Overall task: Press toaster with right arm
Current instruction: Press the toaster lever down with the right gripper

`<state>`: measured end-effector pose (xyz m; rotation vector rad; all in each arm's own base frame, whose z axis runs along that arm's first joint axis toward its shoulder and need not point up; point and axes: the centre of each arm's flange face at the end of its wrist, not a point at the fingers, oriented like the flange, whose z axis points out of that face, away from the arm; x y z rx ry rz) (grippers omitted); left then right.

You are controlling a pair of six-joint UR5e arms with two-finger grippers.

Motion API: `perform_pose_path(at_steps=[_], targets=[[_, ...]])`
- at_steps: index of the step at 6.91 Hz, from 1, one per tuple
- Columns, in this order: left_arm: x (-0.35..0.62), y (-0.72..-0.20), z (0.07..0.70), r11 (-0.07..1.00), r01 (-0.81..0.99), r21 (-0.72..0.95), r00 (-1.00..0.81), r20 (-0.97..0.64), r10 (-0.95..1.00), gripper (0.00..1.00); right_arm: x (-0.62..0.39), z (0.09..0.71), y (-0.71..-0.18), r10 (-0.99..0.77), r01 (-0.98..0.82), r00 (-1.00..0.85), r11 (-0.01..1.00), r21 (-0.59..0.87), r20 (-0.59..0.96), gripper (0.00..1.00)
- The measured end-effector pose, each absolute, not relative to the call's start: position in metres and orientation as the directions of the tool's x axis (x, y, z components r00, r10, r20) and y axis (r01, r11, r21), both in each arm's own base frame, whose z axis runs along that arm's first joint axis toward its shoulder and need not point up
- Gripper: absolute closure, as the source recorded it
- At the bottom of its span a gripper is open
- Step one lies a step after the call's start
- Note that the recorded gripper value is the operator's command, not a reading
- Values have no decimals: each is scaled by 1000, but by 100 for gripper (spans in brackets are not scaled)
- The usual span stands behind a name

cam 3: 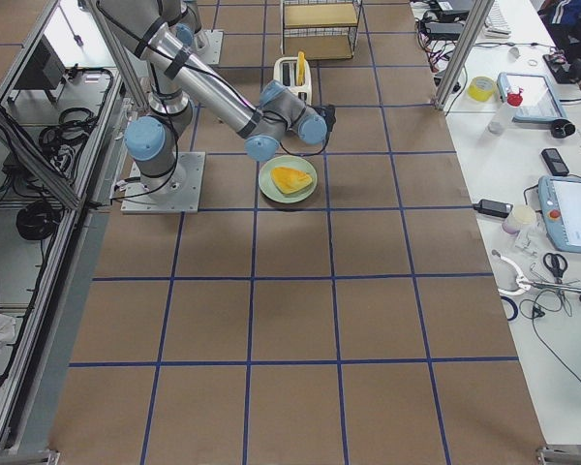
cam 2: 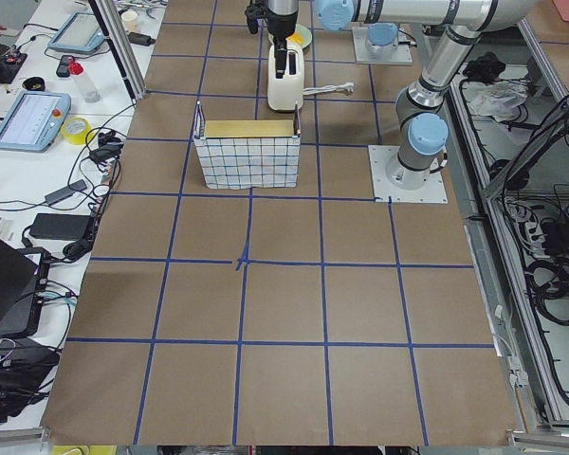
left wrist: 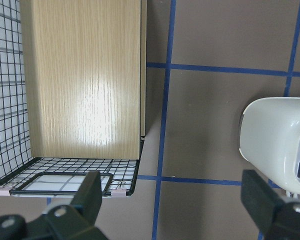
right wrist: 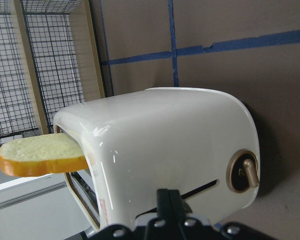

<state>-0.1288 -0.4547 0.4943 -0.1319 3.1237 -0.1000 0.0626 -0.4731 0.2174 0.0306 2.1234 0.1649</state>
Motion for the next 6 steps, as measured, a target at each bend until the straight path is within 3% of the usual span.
perform_pose_path(at_steps=[6], targets=[[-129,-455,494,994,-84,-64,-996,-11,-85,0,59,200,-476,87,-63,-556,987,146,-826,100]])
